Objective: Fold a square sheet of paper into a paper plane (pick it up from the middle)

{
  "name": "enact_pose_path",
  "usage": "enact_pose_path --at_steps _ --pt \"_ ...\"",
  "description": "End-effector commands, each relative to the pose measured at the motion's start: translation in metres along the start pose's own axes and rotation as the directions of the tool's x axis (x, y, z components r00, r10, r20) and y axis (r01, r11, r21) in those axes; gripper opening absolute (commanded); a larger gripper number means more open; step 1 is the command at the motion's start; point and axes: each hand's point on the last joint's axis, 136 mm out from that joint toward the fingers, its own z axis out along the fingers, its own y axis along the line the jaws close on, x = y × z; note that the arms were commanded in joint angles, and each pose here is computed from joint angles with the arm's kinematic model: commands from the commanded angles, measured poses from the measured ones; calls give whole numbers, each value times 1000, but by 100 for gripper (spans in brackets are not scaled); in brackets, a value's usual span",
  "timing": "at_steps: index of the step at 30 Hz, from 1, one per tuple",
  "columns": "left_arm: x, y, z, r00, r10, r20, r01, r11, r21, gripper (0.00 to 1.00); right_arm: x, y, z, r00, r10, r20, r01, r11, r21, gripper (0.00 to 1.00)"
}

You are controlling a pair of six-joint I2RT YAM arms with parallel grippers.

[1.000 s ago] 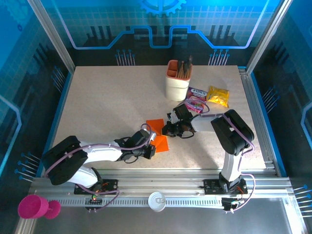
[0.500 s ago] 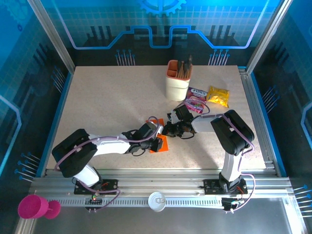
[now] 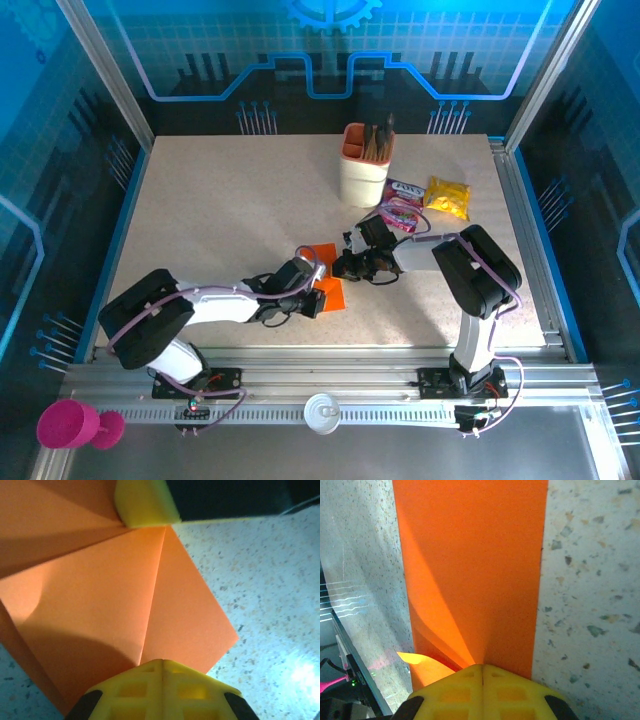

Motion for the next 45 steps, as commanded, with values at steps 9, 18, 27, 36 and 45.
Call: enact_pose_path --at_steps 9,18,27,36,45 --pt "-63 2 -22 988 -110 109 101 992 80 0 31 -49 17 991 106 -78 -94 985 143 0" --pt "-57 15 -8 991 -106 81 103 994 42 0 31 -48 16 991 109 -76 -98 985 139 0" --pt "-53 32 9 992 -115 51 114 993 10 0 27 -39 14 992 97 -79 -87 990 114 0" --pt "-37 43 17 991 -131 29 131 991 -7 0 18 2 -20 999 2 -41 0 998 56 17" --pt "-31 46 17 991 -133 28 134 991 -9 0 53 -6 -29 999 13 -39 -9 995 103 30"
